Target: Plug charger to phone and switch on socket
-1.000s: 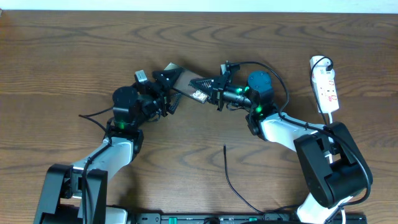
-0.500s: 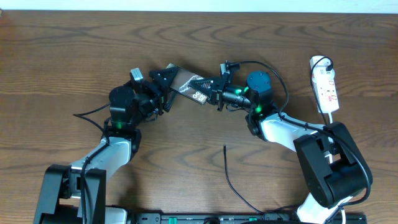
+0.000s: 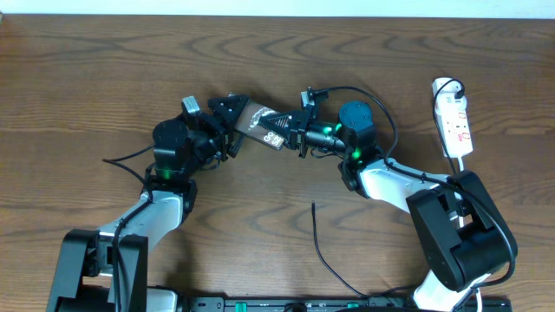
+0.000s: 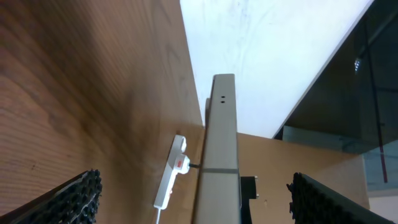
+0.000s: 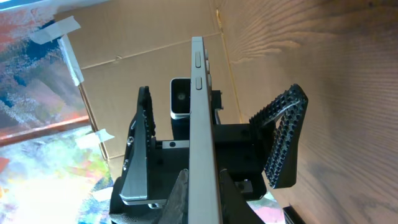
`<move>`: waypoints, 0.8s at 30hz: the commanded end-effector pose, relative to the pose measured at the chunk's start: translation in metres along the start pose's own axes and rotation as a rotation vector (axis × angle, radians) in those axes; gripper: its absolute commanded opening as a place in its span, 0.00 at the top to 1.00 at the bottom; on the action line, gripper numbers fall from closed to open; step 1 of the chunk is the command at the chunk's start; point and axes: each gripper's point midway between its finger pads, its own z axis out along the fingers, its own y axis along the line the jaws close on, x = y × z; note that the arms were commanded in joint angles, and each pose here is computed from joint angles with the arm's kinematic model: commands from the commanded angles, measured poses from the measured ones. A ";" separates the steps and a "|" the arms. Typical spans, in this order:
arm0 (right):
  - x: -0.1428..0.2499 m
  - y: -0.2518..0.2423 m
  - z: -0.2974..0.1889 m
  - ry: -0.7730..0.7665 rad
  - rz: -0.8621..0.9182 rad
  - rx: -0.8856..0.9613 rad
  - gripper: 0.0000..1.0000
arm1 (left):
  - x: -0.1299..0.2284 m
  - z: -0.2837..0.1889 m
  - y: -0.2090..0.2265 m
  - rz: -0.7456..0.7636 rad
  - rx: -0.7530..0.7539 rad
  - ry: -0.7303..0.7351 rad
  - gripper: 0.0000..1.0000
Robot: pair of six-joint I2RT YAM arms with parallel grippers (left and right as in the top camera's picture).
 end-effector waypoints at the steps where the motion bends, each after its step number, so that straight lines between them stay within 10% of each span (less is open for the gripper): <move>1: 0.003 0.010 0.003 0.015 -0.045 -0.020 0.99 | -0.002 -0.002 -0.004 0.011 0.010 -0.011 0.06; 24: 0.004 0.010 0.004 0.018 -0.045 -0.020 0.99 | -0.007 -0.002 -0.004 -0.001 0.010 -0.037 0.58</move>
